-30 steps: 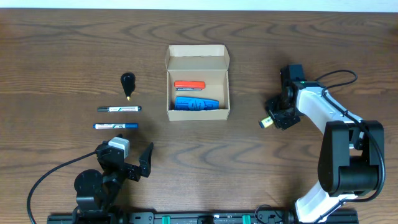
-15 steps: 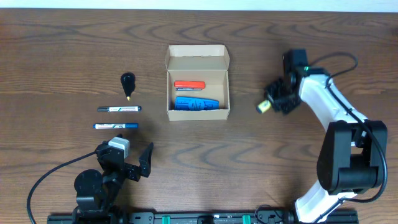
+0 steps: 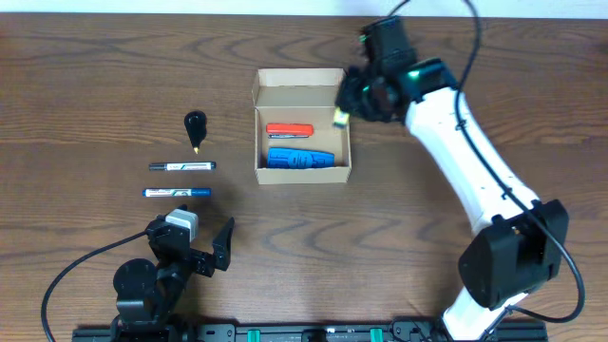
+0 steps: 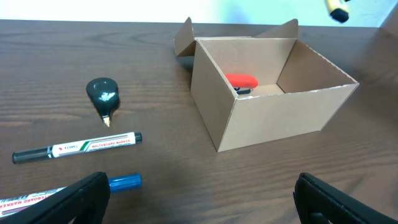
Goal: Pack container
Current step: 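Lower the yellow highlighter into the box and open the right gripper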
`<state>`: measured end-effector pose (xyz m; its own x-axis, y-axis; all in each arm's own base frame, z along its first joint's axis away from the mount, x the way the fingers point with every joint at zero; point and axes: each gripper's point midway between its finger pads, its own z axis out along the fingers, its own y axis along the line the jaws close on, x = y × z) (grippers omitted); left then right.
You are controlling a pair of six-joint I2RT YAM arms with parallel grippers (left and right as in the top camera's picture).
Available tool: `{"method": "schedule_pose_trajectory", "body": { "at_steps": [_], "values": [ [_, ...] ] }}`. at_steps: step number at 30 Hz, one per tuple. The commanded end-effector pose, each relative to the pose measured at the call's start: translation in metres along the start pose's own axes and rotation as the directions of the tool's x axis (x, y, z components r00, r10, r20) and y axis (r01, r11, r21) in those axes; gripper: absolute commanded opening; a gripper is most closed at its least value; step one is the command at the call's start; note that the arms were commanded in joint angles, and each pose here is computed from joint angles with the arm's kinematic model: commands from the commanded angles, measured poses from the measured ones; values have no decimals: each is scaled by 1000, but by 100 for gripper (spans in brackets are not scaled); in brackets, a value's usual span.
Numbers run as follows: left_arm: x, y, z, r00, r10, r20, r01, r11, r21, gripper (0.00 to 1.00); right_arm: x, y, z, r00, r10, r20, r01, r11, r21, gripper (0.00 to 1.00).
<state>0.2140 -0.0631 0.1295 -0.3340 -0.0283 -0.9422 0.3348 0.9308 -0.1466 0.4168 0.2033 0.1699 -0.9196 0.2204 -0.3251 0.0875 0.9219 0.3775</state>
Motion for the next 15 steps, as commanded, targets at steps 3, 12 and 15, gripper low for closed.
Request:
{"method": "schedule_pose_trajectory", "body": {
  "at_steps": [3,12,15],
  "values": [
    [8,-1,2,1000,-6,-14,6,1000,16,95,17,5,10,977,-211,-28,212,975,66,27],
    [8,-1,2,1000,-6,-14,6,1000,16,95,47,-24,42,964,-184,-194,216,964,158,26],
    [8,-1,2,1000,-6,-14,6,1000,16,95,52,-27,45,960,-178,-215,216,963,165,26]
  ]
}}
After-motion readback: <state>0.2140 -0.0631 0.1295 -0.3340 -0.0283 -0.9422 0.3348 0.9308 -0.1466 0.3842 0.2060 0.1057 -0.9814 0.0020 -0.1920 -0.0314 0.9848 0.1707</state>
